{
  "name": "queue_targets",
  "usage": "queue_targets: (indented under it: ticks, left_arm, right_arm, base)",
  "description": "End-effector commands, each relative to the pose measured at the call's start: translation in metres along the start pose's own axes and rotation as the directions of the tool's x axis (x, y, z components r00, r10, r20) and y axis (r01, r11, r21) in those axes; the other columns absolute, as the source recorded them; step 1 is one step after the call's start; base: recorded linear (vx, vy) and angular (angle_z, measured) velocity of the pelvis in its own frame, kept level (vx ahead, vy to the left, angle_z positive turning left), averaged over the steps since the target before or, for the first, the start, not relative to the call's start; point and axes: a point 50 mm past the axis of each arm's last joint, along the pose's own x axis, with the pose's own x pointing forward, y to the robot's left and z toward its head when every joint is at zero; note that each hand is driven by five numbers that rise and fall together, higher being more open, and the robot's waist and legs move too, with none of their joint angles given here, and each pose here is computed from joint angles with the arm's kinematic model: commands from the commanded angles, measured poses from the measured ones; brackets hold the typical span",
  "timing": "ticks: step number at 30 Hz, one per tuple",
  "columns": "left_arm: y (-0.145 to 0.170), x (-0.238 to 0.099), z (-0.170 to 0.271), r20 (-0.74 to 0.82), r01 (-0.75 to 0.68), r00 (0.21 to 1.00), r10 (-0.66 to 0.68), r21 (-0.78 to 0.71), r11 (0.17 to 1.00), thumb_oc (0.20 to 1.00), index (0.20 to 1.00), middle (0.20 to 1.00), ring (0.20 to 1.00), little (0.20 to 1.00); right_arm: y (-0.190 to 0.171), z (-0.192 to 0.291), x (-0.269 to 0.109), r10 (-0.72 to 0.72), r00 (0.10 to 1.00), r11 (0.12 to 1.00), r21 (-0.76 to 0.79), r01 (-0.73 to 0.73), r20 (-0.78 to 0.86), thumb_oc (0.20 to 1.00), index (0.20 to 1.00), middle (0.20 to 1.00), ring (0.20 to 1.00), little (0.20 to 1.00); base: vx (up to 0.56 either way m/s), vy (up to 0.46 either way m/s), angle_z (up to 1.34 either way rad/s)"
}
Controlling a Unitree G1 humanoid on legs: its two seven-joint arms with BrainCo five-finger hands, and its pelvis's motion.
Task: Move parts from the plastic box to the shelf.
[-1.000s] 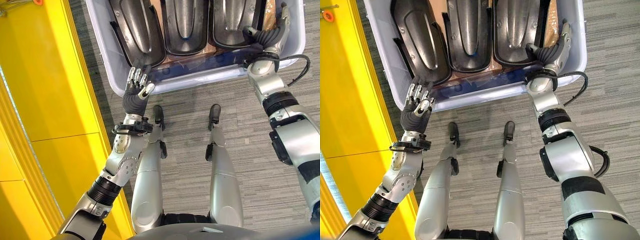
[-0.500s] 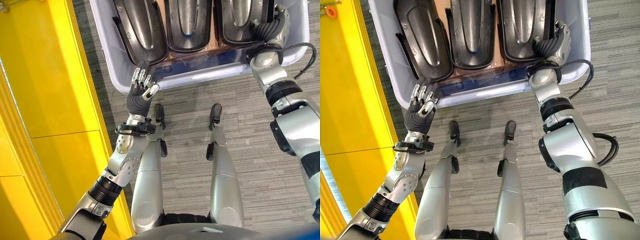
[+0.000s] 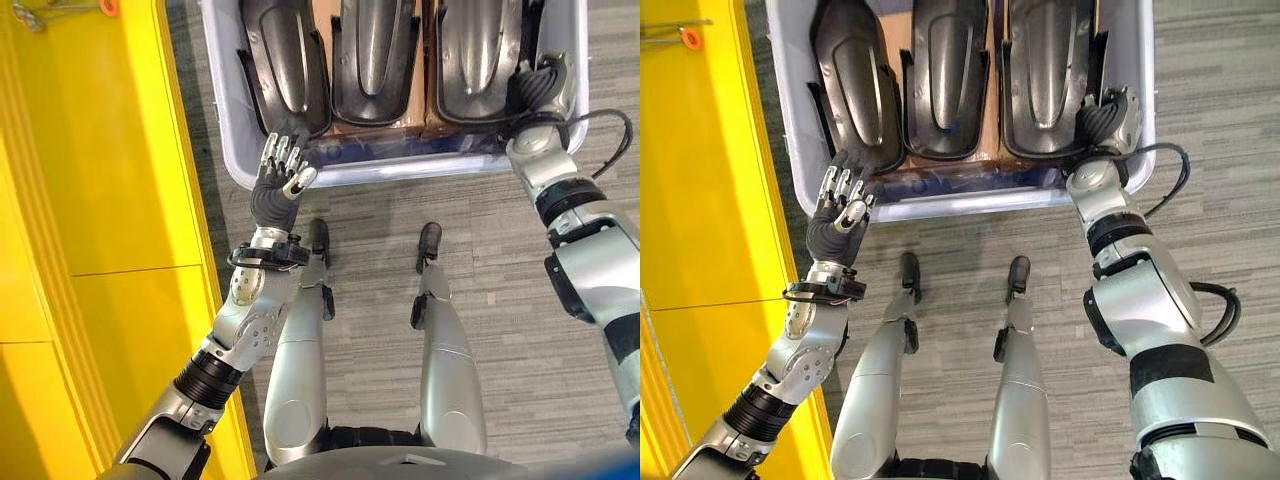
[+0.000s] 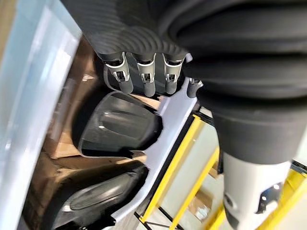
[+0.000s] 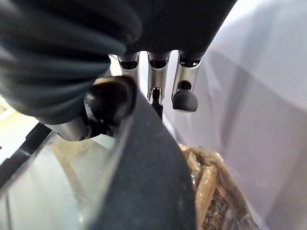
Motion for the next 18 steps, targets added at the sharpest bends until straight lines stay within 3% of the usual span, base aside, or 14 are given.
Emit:
queue_targets:
  ticks: [1, 6, 18]
  left_arm:
    - [-0.011, -0.007, 0.01, 0.065, 0.081, 0.995, -0.08, -0.021, 0.996, 1.0, 1.0, 1.0, 1.0, 1.0]
    - [0.001, -0.011, 0.007, 0.036, 0.052, 0.998, -0.051, -0.012, 0.999, 1.0, 1.0, 1.0, 1.0, 1.0]
    - [0.031, -0.037, -0.002, -0.086, -0.007, 0.996, 0.011, 0.04, 0.999, 1.0, 1.0, 1.0, 1.0, 1.0]
  right_arm:
    - [-0.013, 0.002, 0.001, -0.05, 0.997, 0.995, 0.089, 0.044, 0.064, 0.2, 0.2, 0.2, 0.2, 0.2]
    - [-0.014, -0.006, -0.013, -0.047, 0.995, 0.964, 0.265, 0.023, 0.087, 0.2, 0.2, 0.2, 0.2, 0.2]
    - [-0.012, -0.006, -0.067, 0.0, 0.963, 0.88, 0.457, -0.128, 0.269, 0.2, 0.2, 0.2, 0.2, 0.2]
  base:
    - [0.0, -0.019, 0.09]
    - [0.0, -0.014, 0.05]
    - [0.04, -0.024, 0.0]
